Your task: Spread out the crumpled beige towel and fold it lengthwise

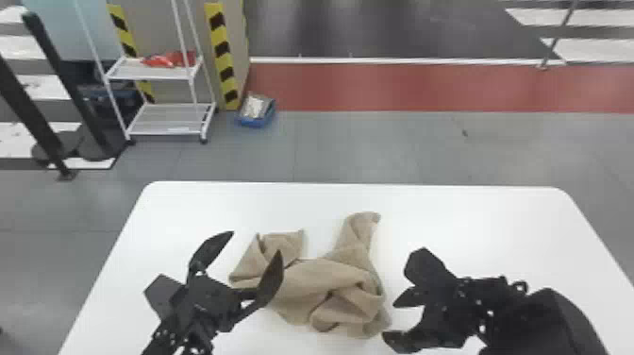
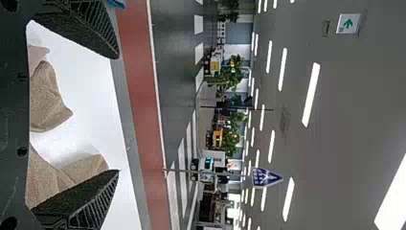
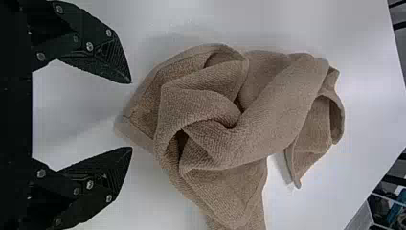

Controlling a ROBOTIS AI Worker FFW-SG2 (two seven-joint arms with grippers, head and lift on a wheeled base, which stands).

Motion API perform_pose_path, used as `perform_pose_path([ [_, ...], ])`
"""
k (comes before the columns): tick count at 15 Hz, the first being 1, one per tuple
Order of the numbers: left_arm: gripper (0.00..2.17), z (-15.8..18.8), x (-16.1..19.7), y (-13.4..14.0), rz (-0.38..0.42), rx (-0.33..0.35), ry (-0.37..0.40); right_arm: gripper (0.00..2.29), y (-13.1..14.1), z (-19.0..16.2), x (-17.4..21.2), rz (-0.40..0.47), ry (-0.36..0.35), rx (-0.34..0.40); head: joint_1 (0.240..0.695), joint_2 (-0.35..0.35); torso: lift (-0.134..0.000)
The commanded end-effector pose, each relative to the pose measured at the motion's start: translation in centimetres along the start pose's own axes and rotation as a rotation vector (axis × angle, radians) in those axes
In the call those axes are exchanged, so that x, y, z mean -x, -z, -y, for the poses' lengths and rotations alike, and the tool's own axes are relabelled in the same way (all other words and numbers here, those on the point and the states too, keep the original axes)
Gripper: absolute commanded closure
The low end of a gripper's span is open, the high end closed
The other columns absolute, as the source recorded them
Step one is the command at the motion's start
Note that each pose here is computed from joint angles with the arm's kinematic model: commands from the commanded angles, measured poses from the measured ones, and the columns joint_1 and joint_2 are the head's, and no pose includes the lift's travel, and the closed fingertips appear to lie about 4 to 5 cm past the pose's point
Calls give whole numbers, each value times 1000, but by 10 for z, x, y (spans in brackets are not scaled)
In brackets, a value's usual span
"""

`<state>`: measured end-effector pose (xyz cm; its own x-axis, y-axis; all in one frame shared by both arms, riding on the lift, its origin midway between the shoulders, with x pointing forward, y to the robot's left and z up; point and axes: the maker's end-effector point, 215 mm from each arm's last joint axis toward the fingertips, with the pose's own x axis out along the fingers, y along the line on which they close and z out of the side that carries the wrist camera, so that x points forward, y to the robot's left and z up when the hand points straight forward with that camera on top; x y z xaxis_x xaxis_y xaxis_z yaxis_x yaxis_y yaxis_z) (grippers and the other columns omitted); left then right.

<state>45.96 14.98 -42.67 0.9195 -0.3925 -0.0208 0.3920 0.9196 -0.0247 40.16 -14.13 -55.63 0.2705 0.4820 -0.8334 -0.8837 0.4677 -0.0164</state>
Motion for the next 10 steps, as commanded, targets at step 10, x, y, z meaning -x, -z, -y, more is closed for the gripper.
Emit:
perform_pose_path([
  [10, 26, -3, 1, 2, -4, 1, -6, 566, 4, 2, -19, -40, -22, 110, 695, 21, 0],
])
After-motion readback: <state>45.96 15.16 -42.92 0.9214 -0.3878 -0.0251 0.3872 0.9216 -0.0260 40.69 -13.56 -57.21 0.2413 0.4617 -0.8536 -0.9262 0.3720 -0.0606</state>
